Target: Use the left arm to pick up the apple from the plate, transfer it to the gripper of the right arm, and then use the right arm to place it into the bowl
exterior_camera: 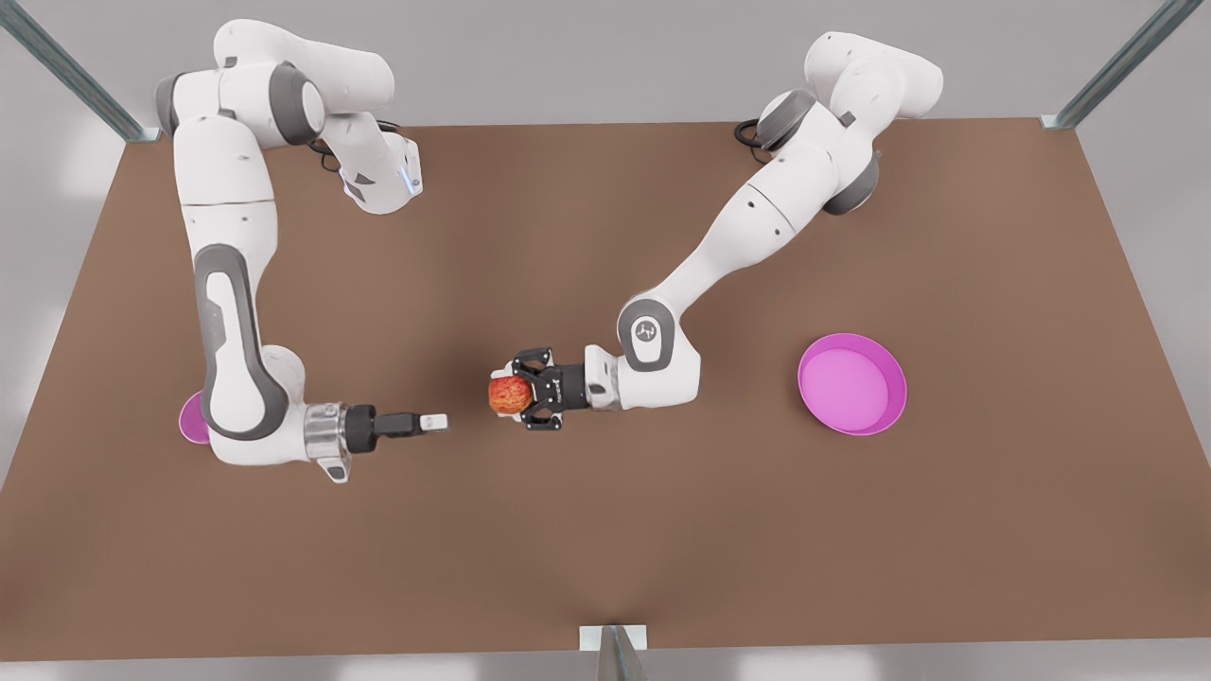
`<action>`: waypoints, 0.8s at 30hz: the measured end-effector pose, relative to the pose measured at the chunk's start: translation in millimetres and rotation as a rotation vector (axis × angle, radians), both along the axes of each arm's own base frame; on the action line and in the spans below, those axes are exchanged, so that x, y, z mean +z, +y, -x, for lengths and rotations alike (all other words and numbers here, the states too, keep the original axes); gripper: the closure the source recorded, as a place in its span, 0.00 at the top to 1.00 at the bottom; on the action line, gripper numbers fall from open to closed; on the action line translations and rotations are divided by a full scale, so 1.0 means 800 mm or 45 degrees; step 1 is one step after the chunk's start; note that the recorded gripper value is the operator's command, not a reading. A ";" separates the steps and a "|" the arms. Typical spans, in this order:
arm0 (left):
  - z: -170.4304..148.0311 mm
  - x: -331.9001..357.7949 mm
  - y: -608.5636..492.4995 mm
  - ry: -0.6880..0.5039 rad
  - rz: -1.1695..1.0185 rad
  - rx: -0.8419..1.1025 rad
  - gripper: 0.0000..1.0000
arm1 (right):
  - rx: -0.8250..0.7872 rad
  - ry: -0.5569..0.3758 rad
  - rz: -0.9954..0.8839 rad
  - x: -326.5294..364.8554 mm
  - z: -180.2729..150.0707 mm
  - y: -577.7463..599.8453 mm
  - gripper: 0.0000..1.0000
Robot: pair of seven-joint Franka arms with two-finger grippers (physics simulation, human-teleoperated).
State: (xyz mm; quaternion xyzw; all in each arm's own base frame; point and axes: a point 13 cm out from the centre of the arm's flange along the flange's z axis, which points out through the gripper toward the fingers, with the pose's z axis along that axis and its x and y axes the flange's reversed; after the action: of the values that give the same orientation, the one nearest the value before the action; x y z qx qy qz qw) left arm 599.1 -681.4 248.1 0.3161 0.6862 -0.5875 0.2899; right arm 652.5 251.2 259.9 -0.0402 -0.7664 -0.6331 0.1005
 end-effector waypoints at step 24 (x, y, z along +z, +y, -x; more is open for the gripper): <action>-0.010 -0.013 0.008 -0.514 -0.004 -0.035 0.74 | 0.117 -0.530 -0.263 -0.058 0.064 0.069 1.00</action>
State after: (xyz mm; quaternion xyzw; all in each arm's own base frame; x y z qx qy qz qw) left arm 607.0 -675.1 237.8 0.4373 0.6105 -0.5151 0.4131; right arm 601.0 306.6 213.6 0.1367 -0.7028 -0.6976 -0.0272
